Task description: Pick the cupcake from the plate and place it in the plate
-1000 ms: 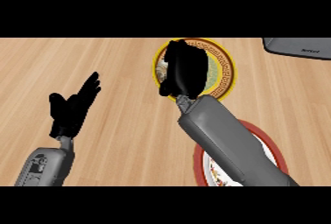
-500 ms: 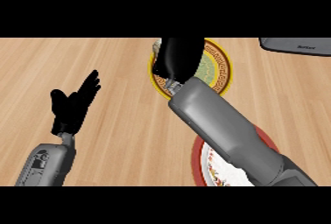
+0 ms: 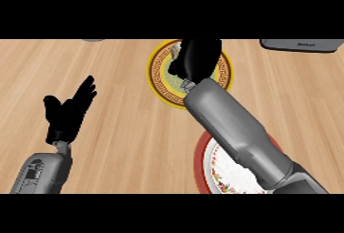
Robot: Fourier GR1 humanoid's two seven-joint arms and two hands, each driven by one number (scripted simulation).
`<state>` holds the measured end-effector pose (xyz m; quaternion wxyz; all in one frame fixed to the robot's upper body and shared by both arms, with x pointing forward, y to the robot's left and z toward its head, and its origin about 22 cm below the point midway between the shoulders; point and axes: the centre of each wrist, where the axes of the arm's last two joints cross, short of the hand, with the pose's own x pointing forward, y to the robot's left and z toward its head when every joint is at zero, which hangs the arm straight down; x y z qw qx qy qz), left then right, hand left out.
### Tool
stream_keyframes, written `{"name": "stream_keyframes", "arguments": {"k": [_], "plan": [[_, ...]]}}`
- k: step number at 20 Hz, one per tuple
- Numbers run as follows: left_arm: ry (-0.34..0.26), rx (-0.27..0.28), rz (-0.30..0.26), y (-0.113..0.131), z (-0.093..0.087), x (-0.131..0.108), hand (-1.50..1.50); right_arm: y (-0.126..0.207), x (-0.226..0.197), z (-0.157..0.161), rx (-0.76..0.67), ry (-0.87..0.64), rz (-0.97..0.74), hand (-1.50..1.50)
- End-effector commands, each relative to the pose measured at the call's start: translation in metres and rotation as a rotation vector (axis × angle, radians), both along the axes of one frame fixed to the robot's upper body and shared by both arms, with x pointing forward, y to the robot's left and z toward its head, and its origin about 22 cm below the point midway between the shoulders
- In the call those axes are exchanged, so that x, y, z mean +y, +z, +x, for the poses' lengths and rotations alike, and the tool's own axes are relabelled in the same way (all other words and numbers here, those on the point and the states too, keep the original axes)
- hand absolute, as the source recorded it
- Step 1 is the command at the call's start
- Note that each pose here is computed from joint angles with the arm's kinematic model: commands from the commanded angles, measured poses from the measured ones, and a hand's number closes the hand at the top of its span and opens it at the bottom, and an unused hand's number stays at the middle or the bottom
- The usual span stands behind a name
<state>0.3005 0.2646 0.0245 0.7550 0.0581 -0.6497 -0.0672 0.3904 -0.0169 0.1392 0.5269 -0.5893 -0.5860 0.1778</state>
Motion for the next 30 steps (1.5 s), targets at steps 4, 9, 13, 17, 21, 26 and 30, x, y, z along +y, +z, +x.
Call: {"name": "stream_keyframes", "arguments": {"k": [4, 9, 13, 17, 21, 26, 30], "plan": [[0.032, -0.012, -0.017, -0.002, -0.006, 0.011, 0.00, -0.027, -0.019, 0.019, 0.180, -0.146, 0.120, 1.50], [0.020, -0.015, -0.007, 0.010, -0.004, 0.009, 0.00, -0.059, -0.040, 0.012, 0.253, -0.127, 0.365, -1.50], [0.040, 0.007, 0.003, -0.003, -0.014, 0.013, 0.00, -0.062, -0.034, 0.018, 0.234, 0.008, 0.308, -1.50], [0.041, 0.002, -0.013, 0.003, -0.016, 0.017, 0.00, -0.077, -0.035, 0.009, 0.046, 0.089, 0.266, -1.50], [0.034, -0.008, 0.007, 0.005, -0.004, 0.004, 0.00, -0.031, -0.011, 0.005, -0.187, 0.249, 0.343, -1.50], [0.051, 0.013, -0.006, -0.011, -0.013, 0.011, 0.00, -0.015, -0.006, -0.004, -0.254, 0.247, 0.552, -1.50], [0.038, 0.021, -0.011, -0.010, -0.015, 0.008, 0.00, -0.018, -0.012, -0.020, -0.181, 0.229, 0.785, -1.50]]}}
